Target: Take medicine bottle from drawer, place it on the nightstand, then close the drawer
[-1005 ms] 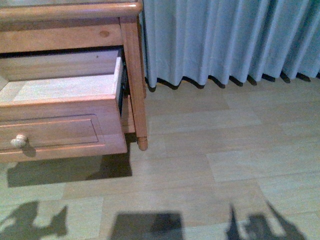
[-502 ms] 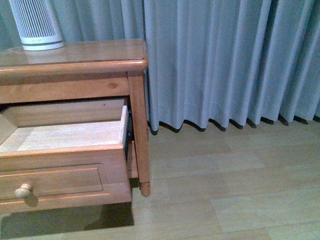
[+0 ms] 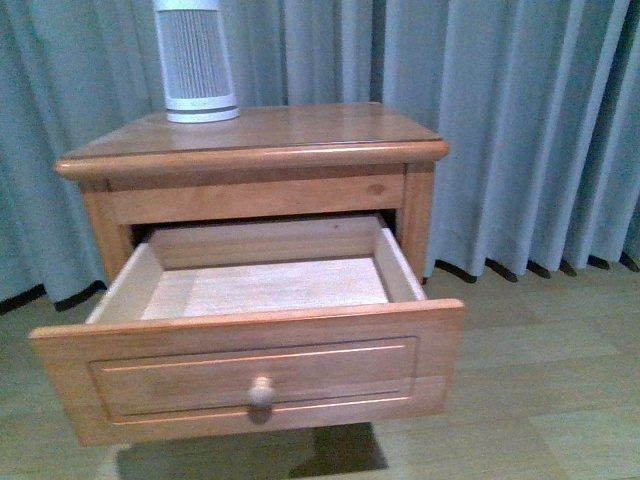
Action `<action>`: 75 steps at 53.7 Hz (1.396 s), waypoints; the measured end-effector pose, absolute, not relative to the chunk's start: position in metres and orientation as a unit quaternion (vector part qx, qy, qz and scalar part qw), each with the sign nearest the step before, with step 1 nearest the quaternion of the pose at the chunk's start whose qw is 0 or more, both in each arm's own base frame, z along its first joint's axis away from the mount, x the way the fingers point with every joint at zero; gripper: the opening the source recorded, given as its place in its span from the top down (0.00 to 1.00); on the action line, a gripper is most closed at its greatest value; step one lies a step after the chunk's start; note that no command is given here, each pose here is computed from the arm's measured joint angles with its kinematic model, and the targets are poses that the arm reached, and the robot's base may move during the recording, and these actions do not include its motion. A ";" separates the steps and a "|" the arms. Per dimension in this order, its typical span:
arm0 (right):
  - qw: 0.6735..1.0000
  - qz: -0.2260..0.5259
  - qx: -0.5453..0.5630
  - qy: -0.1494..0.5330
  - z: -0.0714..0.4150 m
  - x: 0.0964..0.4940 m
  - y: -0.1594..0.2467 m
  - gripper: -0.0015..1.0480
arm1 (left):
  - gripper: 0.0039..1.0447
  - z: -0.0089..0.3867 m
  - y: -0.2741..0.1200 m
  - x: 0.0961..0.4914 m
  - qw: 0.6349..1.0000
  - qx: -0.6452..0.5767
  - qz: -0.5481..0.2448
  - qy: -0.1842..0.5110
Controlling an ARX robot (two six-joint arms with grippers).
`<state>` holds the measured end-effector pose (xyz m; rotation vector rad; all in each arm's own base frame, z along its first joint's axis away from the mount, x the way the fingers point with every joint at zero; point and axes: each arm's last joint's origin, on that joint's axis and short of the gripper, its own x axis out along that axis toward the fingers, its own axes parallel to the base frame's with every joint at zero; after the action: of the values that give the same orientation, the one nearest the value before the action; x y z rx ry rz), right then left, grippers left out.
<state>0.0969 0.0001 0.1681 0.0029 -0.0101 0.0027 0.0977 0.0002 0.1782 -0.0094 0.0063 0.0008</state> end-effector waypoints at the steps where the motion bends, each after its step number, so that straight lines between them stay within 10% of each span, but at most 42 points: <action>1: 1.000 0.000 0.001 -0.005 0.168 0.097 0.000 0.07 | 0.97 0.178 0.000 0.098 1.000 -0.005 0.000 0.002; 23: 1.000 0.002 0.001 -0.005 0.168 0.097 0.000 0.07 | 0.97 0.166 0.000 0.098 1.000 -0.004 0.001 0.001; 29: 0.985 0.130 0.079 0.078 0.178 0.106 0.002 0.07 | 0.97 0.166 0.000 0.098 1.000 -0.004 0.001 0.001; 55: 0.968 0.181 0.053 0.166 0.306 0.305 0.073 0.07 | 0.97 0.166 0.000 0.098 1.000 -0.004 0.000 0.001; 75: 0.931 0.079 0.080 0.348 0.264 0.447 0.118 0.07 | 0.37 0.166 0.000 0.098 1.000 -0.004 0.001 0.001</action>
<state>0.4471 0.1184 0.2645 0.1647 0.7125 0.1619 0.0976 0.0001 0.1655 -0.0082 0.0021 0.0012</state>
